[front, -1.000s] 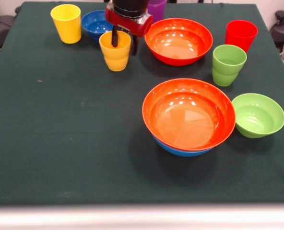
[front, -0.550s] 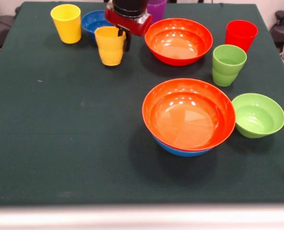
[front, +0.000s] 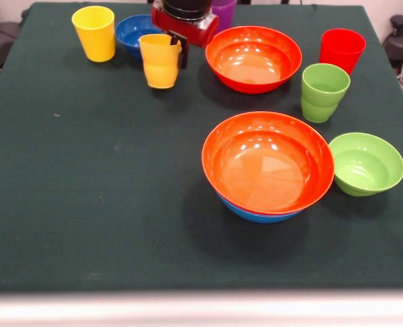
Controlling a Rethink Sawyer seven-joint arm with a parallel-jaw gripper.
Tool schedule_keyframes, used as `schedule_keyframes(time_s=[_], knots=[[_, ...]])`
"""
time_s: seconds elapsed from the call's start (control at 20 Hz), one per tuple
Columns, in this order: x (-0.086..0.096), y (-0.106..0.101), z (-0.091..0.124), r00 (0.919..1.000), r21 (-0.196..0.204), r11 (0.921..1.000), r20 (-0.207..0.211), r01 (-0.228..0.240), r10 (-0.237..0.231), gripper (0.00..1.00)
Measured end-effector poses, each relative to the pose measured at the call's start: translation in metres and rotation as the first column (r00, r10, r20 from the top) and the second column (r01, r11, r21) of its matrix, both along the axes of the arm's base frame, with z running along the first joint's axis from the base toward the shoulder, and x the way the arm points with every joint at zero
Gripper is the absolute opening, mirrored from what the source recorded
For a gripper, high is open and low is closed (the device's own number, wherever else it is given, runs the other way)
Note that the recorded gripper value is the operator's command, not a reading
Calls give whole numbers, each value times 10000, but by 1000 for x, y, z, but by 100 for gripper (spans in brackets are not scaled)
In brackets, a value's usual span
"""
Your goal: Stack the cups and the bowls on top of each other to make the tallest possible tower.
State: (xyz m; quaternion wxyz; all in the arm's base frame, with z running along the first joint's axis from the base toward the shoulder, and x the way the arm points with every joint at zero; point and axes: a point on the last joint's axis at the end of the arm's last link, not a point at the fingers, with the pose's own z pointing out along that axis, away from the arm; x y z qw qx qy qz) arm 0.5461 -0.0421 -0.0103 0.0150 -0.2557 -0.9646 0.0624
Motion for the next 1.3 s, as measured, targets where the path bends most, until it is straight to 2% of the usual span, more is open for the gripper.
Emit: schedule_keyframes(time_s=[0.35,0.75,0.9,1.0,1.3], knots=[[2,5,14,9989,154,9999,-478,33,-26,0],[23,17,28,9982,166,9996,-540,-235,243,0],[35,24,32,9981,121,9991,-445,-410,415,0],[53,33,39,9973,58,9979,-342,-652,654,0],[87,60,58,9926,-17,9934,-406,-1147,1145,0]])
